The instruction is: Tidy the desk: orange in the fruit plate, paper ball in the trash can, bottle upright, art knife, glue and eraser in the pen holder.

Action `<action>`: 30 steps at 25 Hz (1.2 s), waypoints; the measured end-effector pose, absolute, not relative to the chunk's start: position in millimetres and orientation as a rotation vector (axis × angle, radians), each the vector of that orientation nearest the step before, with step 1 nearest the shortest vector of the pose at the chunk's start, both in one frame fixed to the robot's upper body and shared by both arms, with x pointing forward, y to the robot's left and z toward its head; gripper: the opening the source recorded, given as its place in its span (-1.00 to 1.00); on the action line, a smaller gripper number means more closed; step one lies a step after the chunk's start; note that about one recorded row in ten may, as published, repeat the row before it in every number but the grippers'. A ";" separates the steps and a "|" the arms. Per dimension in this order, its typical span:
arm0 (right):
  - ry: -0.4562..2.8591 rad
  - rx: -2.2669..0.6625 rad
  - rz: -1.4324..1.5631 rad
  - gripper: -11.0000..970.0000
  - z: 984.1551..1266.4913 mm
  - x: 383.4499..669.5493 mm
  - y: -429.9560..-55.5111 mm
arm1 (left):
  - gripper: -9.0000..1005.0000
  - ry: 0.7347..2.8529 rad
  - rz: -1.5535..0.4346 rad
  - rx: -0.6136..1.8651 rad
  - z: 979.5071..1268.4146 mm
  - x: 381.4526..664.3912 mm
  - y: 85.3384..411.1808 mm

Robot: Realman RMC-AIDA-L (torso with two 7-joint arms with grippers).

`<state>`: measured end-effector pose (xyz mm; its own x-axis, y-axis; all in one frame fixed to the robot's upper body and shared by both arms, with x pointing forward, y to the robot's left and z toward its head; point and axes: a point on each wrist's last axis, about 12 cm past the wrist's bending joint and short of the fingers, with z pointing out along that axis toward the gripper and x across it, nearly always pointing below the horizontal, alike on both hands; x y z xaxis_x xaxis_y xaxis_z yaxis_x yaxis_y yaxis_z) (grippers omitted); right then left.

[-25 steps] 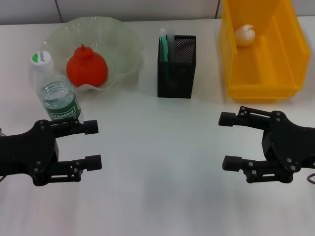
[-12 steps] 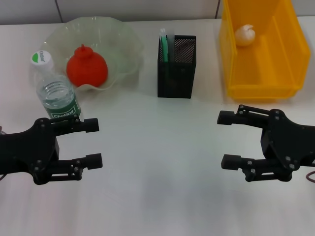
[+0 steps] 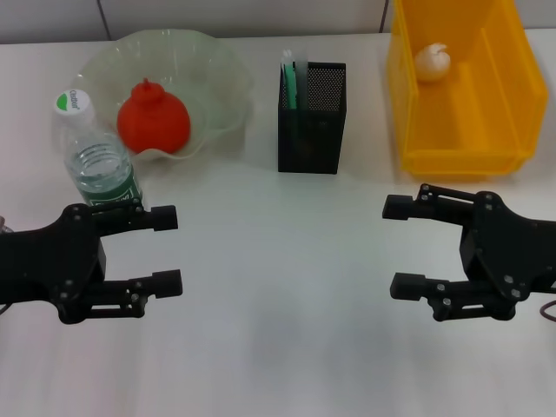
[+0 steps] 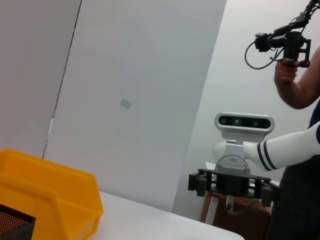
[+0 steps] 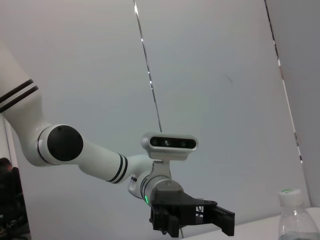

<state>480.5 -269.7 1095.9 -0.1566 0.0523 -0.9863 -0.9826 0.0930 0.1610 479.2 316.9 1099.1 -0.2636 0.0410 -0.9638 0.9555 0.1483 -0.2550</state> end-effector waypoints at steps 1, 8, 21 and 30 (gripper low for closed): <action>1.334 -1.026 1.272 0.73 1096.2 480.7 -269.5 | 0.59 1.507 -1.259 1.015 1100.2 480.1 316.7; 1.326 -1.038 1.275 0.73 1098.6 483.7 -267.5 | 0.59 1.506 -1.266 1.021 1102.5 481.6 316.4; 1.329 -1.039 1.275 0.73 1099.5 485.2 -267.1 | 0.59 1.502 -1.275 1.027 1103.9 483.1 314.5; 1.326 -1.043 1.275 0.73 1100.3 486.2 -266.5 | 0.59 1.500 -1.277 1.027 1103.9 483.4 313.5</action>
